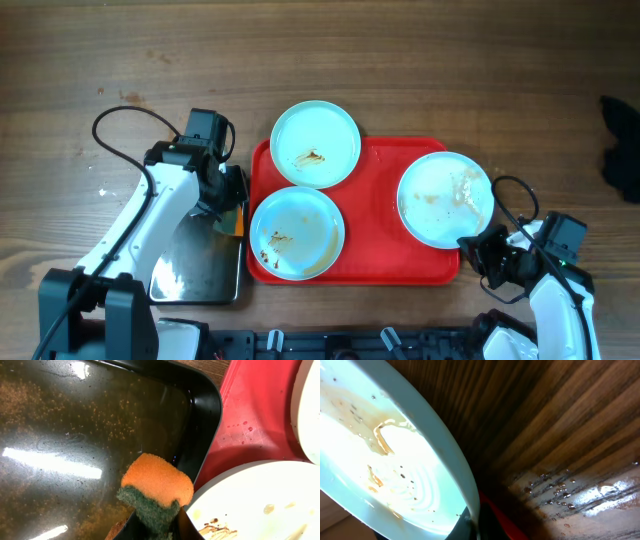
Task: Clean dirty plates on tray and stack at the side
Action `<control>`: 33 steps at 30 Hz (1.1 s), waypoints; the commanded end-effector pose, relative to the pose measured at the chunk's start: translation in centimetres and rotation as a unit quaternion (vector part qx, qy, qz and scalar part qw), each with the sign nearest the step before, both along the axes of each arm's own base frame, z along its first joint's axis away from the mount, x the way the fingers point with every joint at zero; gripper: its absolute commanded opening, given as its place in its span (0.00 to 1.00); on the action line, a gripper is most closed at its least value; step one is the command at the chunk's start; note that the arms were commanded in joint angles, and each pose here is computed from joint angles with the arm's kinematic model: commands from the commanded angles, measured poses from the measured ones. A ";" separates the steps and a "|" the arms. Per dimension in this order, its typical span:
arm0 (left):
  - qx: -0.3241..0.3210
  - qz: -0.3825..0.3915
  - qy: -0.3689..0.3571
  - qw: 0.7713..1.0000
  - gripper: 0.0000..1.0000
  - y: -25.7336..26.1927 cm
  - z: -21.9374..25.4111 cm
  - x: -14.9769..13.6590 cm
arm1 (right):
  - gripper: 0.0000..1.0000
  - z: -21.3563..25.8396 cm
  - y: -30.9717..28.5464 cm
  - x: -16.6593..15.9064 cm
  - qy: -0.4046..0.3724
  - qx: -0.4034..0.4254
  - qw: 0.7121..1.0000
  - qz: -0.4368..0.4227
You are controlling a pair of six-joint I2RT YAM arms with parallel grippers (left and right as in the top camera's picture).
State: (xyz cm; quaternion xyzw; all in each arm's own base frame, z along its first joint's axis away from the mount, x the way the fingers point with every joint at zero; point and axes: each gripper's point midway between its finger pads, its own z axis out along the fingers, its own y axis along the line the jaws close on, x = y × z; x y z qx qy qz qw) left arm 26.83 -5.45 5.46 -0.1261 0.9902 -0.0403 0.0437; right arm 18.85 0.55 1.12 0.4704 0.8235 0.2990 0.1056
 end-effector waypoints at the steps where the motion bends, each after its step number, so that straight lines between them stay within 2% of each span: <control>1: -0.006 -0.009 -0.006 1.000 0.11 -0.3 0.3 -0.1 | 0.04 -0.8 0.4 -1.2 0.033 0.012 0.999 -0.013; 6: -0.006 -0.009 -0.006 1.000 0.10 -0.3 0.3 0.0 | 0.05 -0.6 0.4 -1.8 0.054 0.013 0.998 -0.014; 13: -0.006 -0.009 -0.006 1.000 0.09 -0.3 0.3 0.0 | 0.05 3.5 -2.2 -0.4 0.074 -0.082 0.994 0.021; 18: -0.006 -0.009 -0.007 1.000 0.09 -0.3 0.3 0.0 | 0.04 6.8 -3.5 0.2 0.102 -0.198 0.973 0.060; 21: -0.006 -0.008 -0.007 1.000 0.08 -0.3 0.3 0.0 | 0.05 8.0 -2.3 0.9 0.093 -0.232 0.963 0.100; 24: -0.006 -0.006 -0.007 1.000 0.05 -0.2 0.3 0.0 | 0.04 8.0 -0.4 0.9 0.096 -0.249 0.954 0.136; 33: -0.031 0.039 0.004 0.999 0.04 1.6 0.3 0.0 | 0.05 6.3 2.9 0.9 0.142 -0.335 0.910 0.200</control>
